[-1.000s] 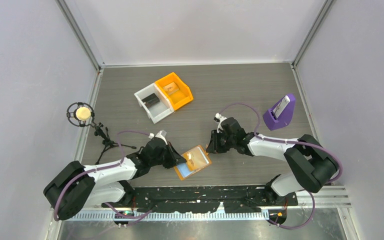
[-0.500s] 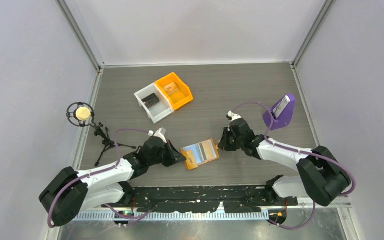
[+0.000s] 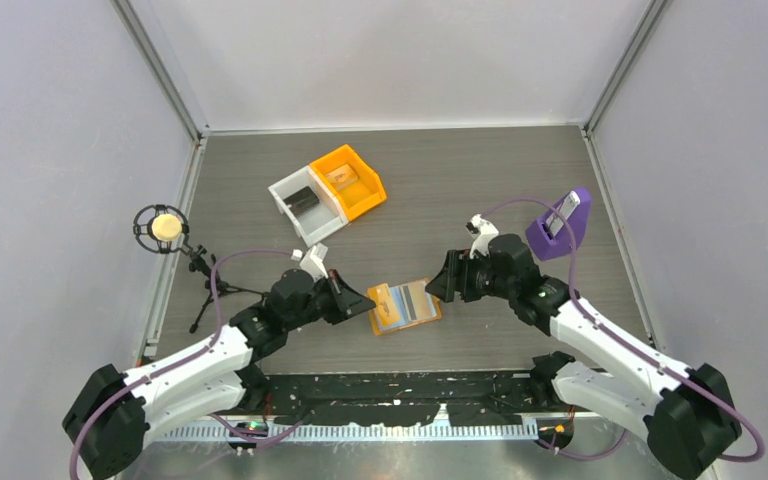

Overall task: Take the credit cards out of the card holder
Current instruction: Remove the credit card from the card holder.

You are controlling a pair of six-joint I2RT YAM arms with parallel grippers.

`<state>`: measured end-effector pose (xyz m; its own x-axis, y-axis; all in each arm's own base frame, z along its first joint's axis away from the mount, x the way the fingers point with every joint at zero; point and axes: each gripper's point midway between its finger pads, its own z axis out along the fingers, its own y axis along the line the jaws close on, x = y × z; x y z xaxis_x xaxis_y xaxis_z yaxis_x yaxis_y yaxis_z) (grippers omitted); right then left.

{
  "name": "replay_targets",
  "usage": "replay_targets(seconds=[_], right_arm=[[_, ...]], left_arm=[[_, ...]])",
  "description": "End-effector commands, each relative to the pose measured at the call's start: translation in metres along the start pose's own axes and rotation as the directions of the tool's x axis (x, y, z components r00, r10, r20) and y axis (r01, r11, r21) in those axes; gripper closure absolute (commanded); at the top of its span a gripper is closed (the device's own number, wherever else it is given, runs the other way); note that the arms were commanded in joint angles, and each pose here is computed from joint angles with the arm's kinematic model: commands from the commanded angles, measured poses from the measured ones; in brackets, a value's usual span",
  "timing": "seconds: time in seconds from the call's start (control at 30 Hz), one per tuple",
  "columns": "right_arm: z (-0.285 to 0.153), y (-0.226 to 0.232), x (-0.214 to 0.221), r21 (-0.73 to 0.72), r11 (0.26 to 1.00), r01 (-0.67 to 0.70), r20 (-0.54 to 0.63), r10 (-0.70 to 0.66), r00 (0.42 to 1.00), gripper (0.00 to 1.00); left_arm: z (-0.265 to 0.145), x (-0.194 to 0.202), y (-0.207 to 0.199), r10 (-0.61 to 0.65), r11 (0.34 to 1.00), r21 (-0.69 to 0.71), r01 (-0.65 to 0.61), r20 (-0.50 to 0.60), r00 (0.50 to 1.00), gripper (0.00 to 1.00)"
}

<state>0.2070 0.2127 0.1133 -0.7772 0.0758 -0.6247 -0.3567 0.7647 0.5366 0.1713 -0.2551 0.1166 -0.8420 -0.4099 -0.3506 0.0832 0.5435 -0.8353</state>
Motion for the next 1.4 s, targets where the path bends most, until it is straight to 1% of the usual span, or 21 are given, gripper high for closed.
replay_targets(seconds=[0.0,0.03,0.07,0.17,0.2,0.27,0.5,0.57,0.7,0.77,0.83,0.87,0.9,0.93,0.97,1.0,1.03,1.07,1.17,1.27,1.37], right_arm=[[-0.025,0.058,-0.019,-0.271,0.961,0.059,0.064,-0.044,0.997,0.25],[-0.029,0.069,-0.021,-0.33,0.941,0.071,0.068,-0.051,0.996,0.24],[-0.032,0.074,-0.021,-0.355,0.932,0.075,0.07,-0.053,0.996,0.22],[-0.04,0.096,-0.021,-0.465,0.883,0.066,0.052,-0.047,0.998,0.21],[-0.039,0.097,-0.017,-0.48,0.877,0.035,0.028,-0.025,0.999,0.22],[-0.039,0.105,-0.019,-0.53,0.848,0.028,0.029,-0.015,0.999,0.22],[-0.027,0.104,-0.009,-0.561,0.827,-0.041,-0.034,0.026,0.999,0.21],[-0.026,0.104,-0.009,-0.564,0.825,-0.042,-0.034,0.028,0.999,0.22],[-0.026,0.105,-0.008,-0.57,0.821,-0.044,-0.038,0.028,0.999,0.26],[-0.025,0.105,-0.007,-0.575,0.817,-0.056,-0.046,0.036,0.998,0.31],[-0.026,0.107,-0.006,-0.593,0.803,-0.069,-0.048,0.05,0.998,0.43],[-0.027,0.107,-0.004,-0.595,0.8,-0.075,-0.052,0.055,0.997,0.56],[-0.028,0.108,-0.004,-0.601,0.796,-0.074,-0.051,0.054,0.997,0.64],[-0.03,0.109,-0.004,-0.605,0.793,-0.069,-0.048,0.051,0.998,0.77],[-0.031,0.11,-0.003,-0.61,0.79,-0.065,-0.05,0.043,0.998,0.81],[-0.033,0.111,-0.005,-0.613,0.788,-0.055,-0.043,0.036,0.998,0.88],[-0.033,0.11,-0.002,-0.608,0.793,-0.048,-0.05,0.023,0.999,0.93],[-0.034,0.111,-0.003,-0.611,0.791,-0.028,-0.04,0.005,0.999,0.94],[-0.038,0.112,0.003,-0.626,0.779,-0.029,-0.069,-0.019,0.997,0.95],[-0.04,0.111,0.014,-0.638,0.769,-0.035,-0.101,-0.039,0.994,0.95],[-0.042,0.111,0.026,-0.655,0.754,-0.061,-0.157,-0.057,0.986,0.95]], left_arm=[[-0.009,-0.015,-0.035,0.053,0.99,0.127,-0.059,0.053,0.997,1.0],[-0.01,-0.017,-0.043,0.065,0.985,0.158,-0.074,0.06,0.996,1.0],[-0.011,-0.017,-0.048,0.074,0.981,0.177,-0.083,0.06,0.995,1.0],[-0.015,-0.017,-0.066,0.084,0.963,0.25,-0.095,0.054,0.995,1.0],[-0.017,-0.017,-0.071,0.082,0.957,0.275,-0.094,0.055,0.995,1.0],[-0.018,-0.018,-0.079,0.081,0.946,0.311,-0.095,0.057,0.995,1.0],[-0.025,-0.018,-0.098,0.098,0.917,0.384,-0.112,0.056,0.994,1.0],[-0.026,-0.017,-0.103,0.1,0.909,0.401,-0.111,0.049,0.994,1.0],[-0.027,-0.018,-0.111,0.091,0.893,0.438,-0.102,0.046,0.995,1.0],[-0.026,-0.018,-0.115,0.094,0.889,0.446,-0.103,0.041,0.995,1.0],[-0.027,-0.017,-0.121,0.104,0.88,0.463,-0.106,0.03,0.994,1.0],[-0.026,-0.016,-0.122,0.107,0.878,0.467,-0.107,0.027,0.994,1.0],[-0.026,-0.016,-0.121,0.105,0.878,0.466,-0.105,0.027,0.994,1.0],[-0.025,-0.017,-0.12,0.101,0.881,0.462,-0.103,0.029,0.994,1.0],[-0.026,-0.017,-0.119,0.097,0.881,0.462,-0.102,0.033,0.995,0.98],[-0.026,-0.017,-0.118,0.097,0.882,0.46,-0.103,0.036,0.995,0.95],[-0.026,-0.017,-0.116,0.1,0.885,0.453,-0.106,0.038,0.994,0.91],[-0.027,-0.015,-0.112,0.11,0.893,0.436,-0.114,0.035,0.993,0.88],[-0.03,-0.008,-0.1,0.167,0.912,0.381,-0.155,0.002,0.986,0.81],[-0.038,-0.003,-0.085,0.263,0.927,0.284,-0.244,-0.033,0.964,0.69],[-0.052,-0.004,-0.072,0.367,0.917,0.188,-0.351,-0.057,0.929,0.63]])
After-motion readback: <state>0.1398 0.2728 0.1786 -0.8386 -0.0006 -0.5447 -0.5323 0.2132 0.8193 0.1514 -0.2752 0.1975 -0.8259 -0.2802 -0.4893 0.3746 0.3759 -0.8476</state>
